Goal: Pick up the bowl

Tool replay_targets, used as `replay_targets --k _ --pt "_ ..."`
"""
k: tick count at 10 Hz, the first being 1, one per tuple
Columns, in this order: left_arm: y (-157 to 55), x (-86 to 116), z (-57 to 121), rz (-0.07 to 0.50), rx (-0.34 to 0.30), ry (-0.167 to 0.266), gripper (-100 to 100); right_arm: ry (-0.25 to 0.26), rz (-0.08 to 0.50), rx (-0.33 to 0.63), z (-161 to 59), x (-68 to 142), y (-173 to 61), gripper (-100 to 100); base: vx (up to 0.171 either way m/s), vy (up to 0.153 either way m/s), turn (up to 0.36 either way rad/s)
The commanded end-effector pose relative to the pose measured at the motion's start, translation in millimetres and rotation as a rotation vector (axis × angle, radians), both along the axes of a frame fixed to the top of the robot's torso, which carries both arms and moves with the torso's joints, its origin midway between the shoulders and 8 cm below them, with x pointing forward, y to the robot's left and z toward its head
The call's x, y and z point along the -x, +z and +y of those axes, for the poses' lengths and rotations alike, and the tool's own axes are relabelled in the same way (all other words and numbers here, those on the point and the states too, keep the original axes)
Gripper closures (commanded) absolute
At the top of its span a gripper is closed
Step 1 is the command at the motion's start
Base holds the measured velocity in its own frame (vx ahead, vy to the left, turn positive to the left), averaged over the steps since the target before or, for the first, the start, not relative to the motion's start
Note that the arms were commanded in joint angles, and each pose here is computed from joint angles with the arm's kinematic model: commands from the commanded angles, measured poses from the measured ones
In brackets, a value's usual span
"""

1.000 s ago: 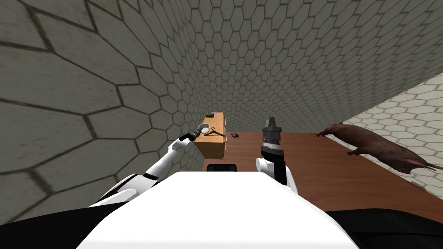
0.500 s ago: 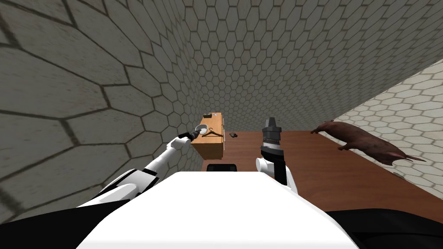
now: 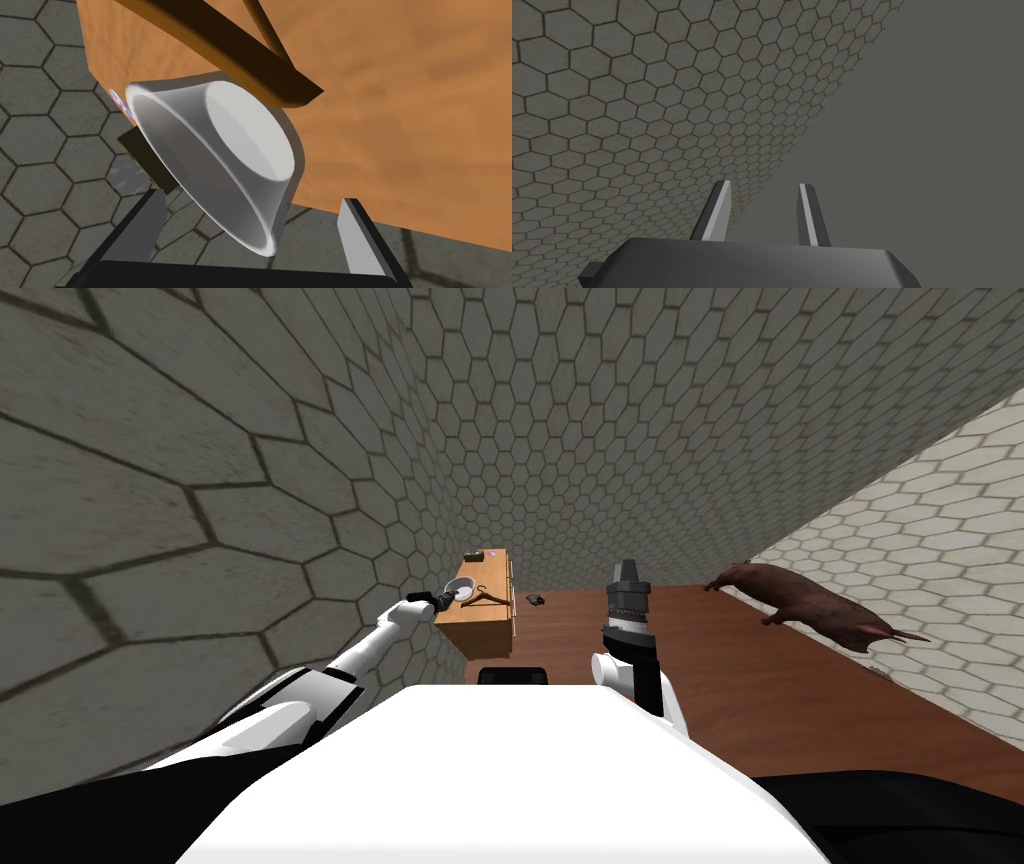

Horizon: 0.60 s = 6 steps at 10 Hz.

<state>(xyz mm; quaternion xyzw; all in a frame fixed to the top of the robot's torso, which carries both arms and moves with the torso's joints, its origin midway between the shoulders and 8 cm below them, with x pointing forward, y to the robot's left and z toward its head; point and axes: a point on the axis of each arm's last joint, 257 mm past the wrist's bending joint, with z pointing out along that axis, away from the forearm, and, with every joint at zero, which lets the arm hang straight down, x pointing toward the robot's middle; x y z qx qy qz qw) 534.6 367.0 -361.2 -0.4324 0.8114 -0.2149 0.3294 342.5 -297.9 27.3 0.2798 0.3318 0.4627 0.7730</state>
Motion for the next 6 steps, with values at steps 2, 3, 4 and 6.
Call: replay_targets --k 2,3,4,6 --pt "-10 4 21.8 0.072 -0.014 0.034 -100 0.000 0.000 0.000 0 0 0 0 0.006 -0.013 -0.073" --pt "-9 5 34.5 0.100 -0.019 0.051 -100 0.000 0.000 0.000 0 0 0 0 0.011 -0.025 -0.144" --pt "-11 7 36.3 0.109 -0.020 0.055 -100 0.000 0.000 0.000 0 0 0 0 0.009 -0.017 -0.057" --pt "-10 13 63.4 0.170 -0.026 0.097 -100 0.000 0.000 0.000 0 0 0 0 0.005 -0.018 -0.115"
